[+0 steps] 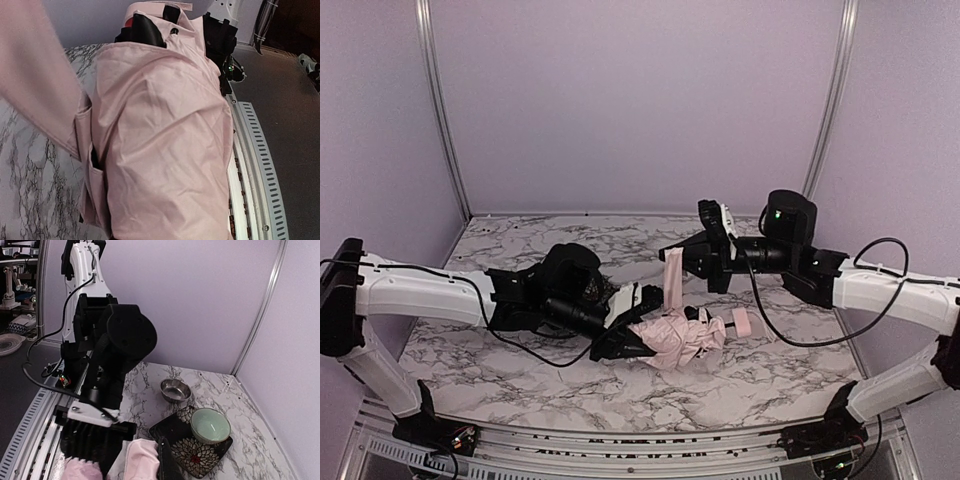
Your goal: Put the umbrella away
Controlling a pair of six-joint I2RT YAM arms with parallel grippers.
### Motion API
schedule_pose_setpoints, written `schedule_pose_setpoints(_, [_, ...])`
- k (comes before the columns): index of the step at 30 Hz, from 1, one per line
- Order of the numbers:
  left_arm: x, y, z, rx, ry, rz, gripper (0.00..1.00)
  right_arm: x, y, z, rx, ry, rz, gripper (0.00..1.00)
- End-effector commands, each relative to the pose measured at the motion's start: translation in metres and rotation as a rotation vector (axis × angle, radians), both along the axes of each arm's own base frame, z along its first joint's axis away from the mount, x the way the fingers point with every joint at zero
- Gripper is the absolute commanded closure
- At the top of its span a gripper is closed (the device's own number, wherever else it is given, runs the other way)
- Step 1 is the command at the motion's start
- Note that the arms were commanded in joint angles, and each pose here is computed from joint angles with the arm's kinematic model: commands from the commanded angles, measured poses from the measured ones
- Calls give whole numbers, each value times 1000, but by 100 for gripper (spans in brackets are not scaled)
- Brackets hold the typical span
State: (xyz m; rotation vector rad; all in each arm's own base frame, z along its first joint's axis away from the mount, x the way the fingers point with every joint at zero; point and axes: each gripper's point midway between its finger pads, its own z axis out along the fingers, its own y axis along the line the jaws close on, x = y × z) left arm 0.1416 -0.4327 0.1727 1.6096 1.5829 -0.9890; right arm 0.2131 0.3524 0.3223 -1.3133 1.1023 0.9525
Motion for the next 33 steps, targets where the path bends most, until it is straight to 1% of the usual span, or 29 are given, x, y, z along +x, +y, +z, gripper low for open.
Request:
schedule_pose_setpoints(1, [3,5,-26,-6,198,32,100,-21,-7,35,168,-78,-25,100])
schedule_pose_setpoints(5, [18,0,-29,-26,246,72,100,-38,0,8,147,-16,13,100])
schedule_pose_setpoints(7, [30,0,-32,-27,279,109,100,-57,6,5,166,-12,72,100])
schedule_pose_setpoints(10, [56,4,-37,-37,343,200,100,-79,15,-9,117,-14,134,100])
schedule_pose_setpoints(12, [76,11,-39,-46,366,275,100,-88,18,-23,76,-13,140,100])
schedule_pose_setpoints(16, [102,22,-42,-65,366,375,100,-106,20,-50,11,-38,120,100])
schedule_pose_setpoints(20, [115,25,-45,-67,329,432,100,-113,30,-89,-101,-82,76,100])
schedule_pose_setpoints(24, [120,30,-55,-44,295,470,100,-104,35,-146,-262,-96,23,100])
schedule_pose_setpoints(27, [115,36,-81,17,333,476,100,-94,29,-191,-373,-95,-34,100])
schedule_pose_setpoints(30, [105,41,-110,84,390,464,100,-94,25,-226,-434,-55,-48,100])
schedule_pose_setpoints(33, [97,45,-131,136,432,455,100,-96,24,-249,-461,-33,-60,100])
